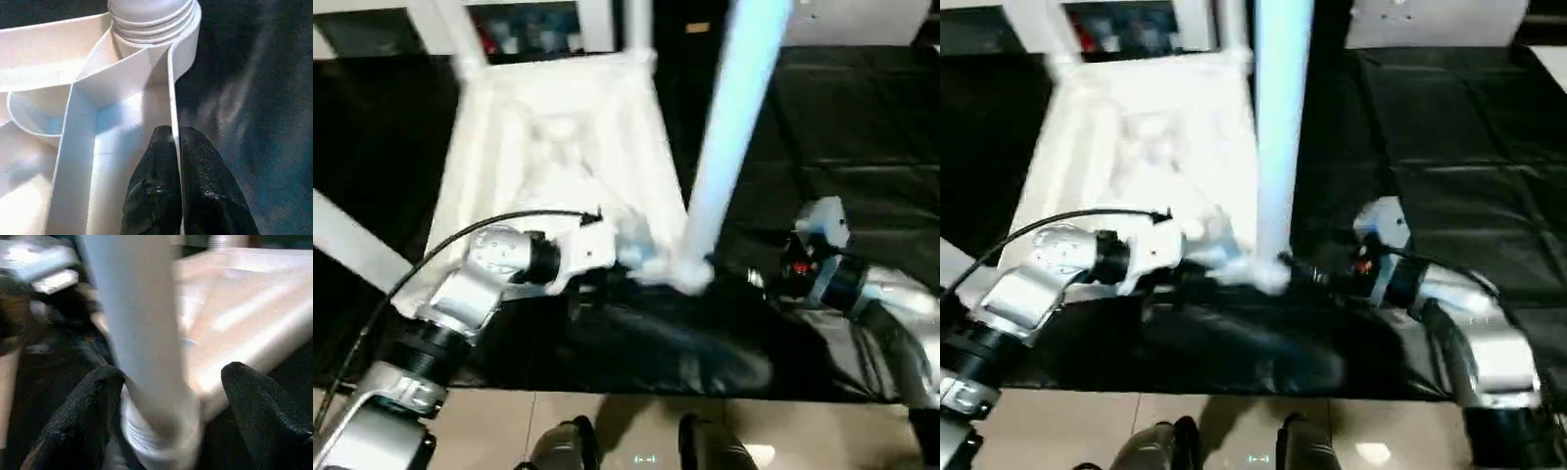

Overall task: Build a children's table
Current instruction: Rotate leg to tighten

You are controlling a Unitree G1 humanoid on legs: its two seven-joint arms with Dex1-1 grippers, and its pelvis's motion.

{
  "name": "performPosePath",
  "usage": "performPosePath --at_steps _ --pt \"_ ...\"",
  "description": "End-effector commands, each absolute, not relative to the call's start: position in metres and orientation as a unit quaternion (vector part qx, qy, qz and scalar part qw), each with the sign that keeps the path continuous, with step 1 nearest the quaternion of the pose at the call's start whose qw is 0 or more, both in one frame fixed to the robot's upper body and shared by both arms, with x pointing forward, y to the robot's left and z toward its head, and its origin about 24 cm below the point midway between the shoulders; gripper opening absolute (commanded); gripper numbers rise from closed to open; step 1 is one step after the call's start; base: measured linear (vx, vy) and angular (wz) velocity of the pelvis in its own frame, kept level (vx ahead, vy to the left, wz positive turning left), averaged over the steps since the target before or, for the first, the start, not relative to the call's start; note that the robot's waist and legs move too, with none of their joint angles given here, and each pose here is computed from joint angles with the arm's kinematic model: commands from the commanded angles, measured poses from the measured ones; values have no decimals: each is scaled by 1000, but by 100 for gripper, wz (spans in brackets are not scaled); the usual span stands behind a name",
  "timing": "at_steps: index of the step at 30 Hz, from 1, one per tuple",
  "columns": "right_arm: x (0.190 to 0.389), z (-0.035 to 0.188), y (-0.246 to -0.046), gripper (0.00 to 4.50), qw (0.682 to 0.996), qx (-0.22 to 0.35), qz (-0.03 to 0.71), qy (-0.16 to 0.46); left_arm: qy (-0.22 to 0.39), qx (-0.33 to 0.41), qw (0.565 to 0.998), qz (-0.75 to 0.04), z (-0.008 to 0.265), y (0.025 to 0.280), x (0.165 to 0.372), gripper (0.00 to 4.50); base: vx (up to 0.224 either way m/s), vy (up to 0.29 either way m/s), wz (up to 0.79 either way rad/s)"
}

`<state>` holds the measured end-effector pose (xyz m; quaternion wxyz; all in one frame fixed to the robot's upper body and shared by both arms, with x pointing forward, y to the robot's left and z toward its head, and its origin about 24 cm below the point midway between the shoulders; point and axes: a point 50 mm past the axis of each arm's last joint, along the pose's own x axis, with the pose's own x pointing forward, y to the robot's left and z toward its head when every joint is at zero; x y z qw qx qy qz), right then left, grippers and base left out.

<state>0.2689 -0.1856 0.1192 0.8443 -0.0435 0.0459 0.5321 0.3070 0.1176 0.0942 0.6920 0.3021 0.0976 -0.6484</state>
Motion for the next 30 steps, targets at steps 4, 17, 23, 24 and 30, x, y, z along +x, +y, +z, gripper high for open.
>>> performPosePath --at_steps 4,17,23,24,30 --pt "265 118 -182 322 782 -53 616 82 125 333 612 -706 82 117 297 0 0 0 0" --pt "276 115 -178 206 735 -55 666 115 123 347 588 -720 84 120 302 0 0 0 0" --pt "272 112 -173 194 739 -40 663 113 137 330 623 -696 82 123 305 0 0 0 0" --pt "270 111 -172 194 753 -33 648 112 141 320 644 -680 82 123 306 0 0 0 0" --pt "267 92 -164 193 858 -46 499 112 132 268 741 -602 86 106 312 0 0 0 0"
